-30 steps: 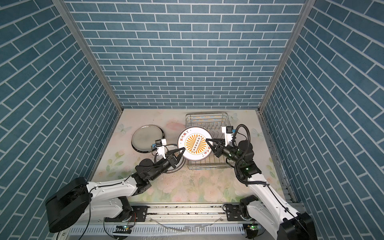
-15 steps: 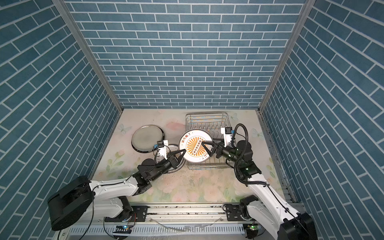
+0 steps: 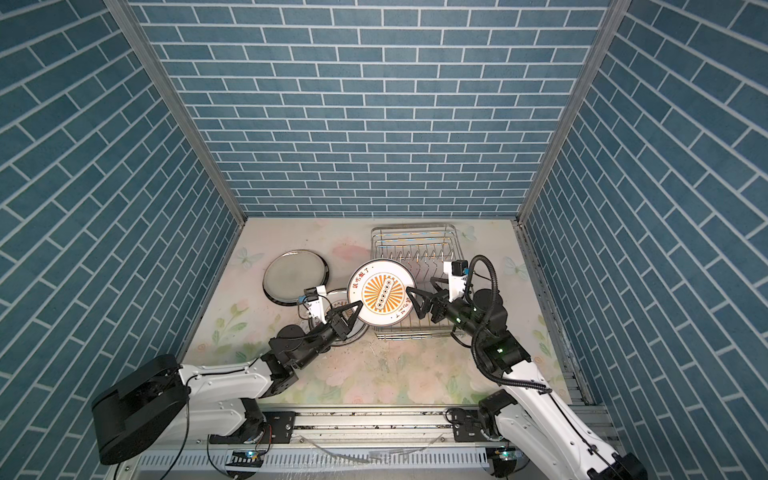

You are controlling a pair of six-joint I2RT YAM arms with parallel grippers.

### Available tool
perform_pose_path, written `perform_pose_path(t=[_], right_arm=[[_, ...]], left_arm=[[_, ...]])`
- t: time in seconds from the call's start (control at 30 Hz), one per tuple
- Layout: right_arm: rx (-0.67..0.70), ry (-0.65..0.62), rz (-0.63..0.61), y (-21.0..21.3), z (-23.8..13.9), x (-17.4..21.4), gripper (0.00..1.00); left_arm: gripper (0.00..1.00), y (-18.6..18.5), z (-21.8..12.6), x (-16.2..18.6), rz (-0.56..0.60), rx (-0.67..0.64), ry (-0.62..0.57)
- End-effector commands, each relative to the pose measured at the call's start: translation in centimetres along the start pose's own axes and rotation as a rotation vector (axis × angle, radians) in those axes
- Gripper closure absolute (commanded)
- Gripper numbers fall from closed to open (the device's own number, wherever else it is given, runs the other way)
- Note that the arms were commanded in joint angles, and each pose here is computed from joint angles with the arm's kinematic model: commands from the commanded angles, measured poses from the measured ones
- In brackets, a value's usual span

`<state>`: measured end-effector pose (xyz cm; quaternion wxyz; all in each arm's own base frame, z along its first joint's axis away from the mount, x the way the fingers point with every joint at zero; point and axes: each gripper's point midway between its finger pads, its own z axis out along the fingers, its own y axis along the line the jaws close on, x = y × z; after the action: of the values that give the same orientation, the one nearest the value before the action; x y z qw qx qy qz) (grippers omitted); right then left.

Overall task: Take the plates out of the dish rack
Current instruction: 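Carry the cream plate with the left gripper to the stack while the right releases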

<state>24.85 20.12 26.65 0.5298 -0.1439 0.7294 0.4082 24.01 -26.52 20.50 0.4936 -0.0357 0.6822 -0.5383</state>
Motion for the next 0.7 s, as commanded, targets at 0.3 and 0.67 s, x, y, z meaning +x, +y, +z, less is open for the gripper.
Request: perform_pose_path(t=[0.3, 0.67], right_arm=[[-0.086, -0.077, -0.131, 3.0, -0.3, -2.1, 0.01], [-0.187, 0.04, -0.225, 6.5, 2.4, 0.6, 0.02]], left_arm=[[1.0, 1.2, -3.0, -3.7, -0.06, -0.05, -0.176], [1.0, 6.0, -6.2, -4.5, -0.149, -0.246, -0.297]])
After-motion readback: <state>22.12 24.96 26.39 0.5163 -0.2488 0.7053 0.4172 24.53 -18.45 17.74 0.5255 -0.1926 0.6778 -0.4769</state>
